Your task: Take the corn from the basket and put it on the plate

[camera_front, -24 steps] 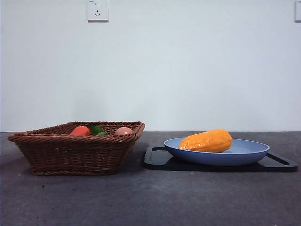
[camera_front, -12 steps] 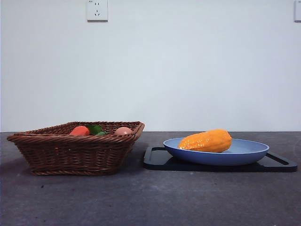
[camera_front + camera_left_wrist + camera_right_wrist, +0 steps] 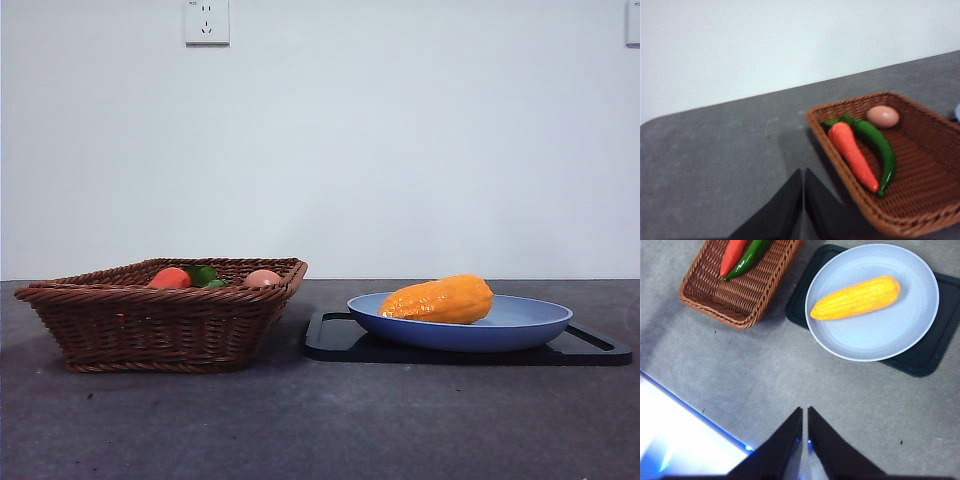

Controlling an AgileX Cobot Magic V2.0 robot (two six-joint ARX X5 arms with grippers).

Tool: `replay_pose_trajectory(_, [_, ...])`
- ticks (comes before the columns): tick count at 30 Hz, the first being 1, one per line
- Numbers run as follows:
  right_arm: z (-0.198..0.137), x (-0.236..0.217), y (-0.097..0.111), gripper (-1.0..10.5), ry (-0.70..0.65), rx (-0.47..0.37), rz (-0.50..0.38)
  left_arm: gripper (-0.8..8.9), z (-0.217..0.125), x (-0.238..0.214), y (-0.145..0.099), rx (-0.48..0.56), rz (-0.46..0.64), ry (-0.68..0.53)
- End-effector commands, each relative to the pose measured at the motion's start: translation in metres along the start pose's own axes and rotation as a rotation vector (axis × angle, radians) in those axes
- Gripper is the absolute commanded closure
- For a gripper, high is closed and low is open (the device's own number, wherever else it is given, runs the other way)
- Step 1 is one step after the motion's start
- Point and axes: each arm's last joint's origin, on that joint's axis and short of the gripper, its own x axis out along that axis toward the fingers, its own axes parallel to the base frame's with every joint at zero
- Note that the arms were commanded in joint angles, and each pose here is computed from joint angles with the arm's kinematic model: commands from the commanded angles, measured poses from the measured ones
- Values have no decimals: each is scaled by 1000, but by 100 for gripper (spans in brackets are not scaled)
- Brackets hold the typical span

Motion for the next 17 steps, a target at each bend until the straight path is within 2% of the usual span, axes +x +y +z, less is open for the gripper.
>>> replay_pose_trajectory(1, [4,-1,1,944,-12,2,2,806,-7,0,0,-29,40,3])
replay_pose_trajectory(9, [4,-1,1,944,-12,2,2,806,-37,0,-2,-129,148,48])
replay_pose_trajectory(17, [4,-1,1,944,-12,2,2,806,-45,0,-3,-172,142,109])
